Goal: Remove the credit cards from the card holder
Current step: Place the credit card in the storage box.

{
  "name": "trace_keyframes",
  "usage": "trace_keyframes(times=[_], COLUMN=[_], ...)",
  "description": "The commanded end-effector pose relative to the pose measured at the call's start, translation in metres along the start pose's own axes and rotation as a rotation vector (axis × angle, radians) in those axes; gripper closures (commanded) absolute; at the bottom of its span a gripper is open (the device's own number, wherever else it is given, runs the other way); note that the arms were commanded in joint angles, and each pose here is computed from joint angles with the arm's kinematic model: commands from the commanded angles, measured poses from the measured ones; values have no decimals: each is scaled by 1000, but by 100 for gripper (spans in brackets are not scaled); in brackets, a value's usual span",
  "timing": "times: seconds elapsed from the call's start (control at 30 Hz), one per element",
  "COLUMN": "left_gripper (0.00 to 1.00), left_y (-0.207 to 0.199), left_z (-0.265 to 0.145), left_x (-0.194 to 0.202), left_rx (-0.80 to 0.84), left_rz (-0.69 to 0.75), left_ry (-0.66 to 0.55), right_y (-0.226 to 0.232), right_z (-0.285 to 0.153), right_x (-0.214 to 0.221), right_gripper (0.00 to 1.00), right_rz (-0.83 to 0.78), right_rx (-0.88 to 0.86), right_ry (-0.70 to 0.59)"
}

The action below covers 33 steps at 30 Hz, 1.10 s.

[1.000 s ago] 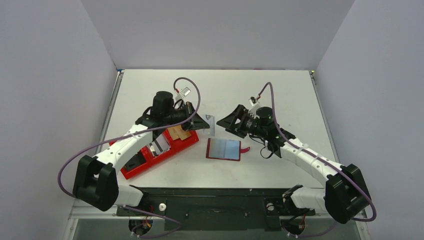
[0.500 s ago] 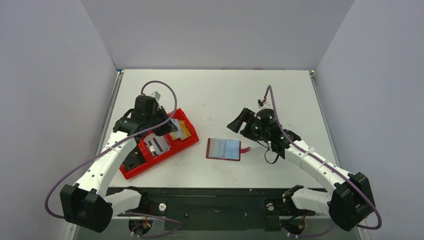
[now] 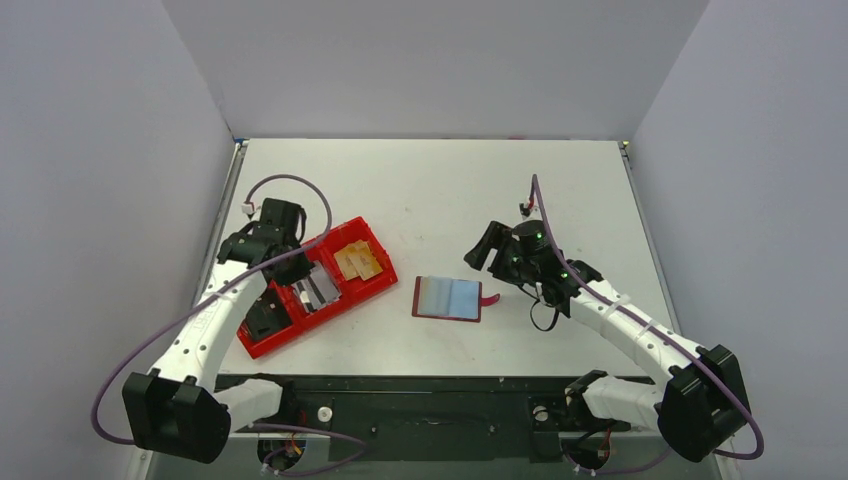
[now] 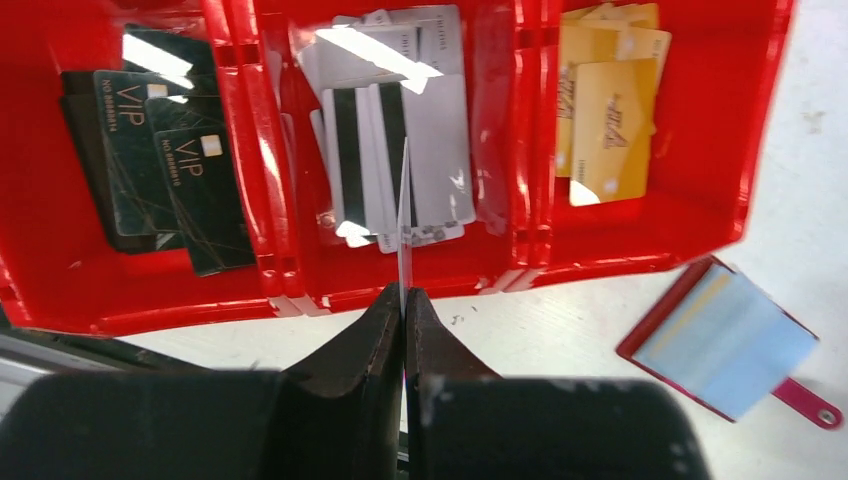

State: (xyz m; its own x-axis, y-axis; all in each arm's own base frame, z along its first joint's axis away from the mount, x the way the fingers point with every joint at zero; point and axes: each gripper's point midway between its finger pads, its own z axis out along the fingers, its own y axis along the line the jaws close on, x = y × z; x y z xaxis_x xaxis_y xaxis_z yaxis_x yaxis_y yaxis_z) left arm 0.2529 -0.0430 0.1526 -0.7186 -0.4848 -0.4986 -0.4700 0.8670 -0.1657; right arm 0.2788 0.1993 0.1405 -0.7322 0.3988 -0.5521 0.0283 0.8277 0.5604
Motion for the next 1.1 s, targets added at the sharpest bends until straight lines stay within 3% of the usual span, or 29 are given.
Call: trace_keyframes(times=[0.0,0.47,0.7,0.8,0.9,1.07], left_gripper=[100,100,100,89,68,60], left_y=[17,23,27,24,20,6], left_z=[15,56,76,82,80,66], left_x=[-2,10,14,13,8,-7], left_rx=[-111,-194,-255,-257,-241,-166], left_rz=[6,40,53,62,68,66], left_ry=[-11,40,57,64,54,13], right_y=[11,6,-8,-10,-10,-10], right_z=[-8,-9,-6,-4,-4,-4], right_x=[-20,-15,3,7,7,5], right_gripper=[27,27,28,28,28,28], right_rz=[-41,-72,-58,-65,-78,-92], right_rx=[-13,-9,31,39,45,55], right_ry=[-63,-54,9,27,29,29])
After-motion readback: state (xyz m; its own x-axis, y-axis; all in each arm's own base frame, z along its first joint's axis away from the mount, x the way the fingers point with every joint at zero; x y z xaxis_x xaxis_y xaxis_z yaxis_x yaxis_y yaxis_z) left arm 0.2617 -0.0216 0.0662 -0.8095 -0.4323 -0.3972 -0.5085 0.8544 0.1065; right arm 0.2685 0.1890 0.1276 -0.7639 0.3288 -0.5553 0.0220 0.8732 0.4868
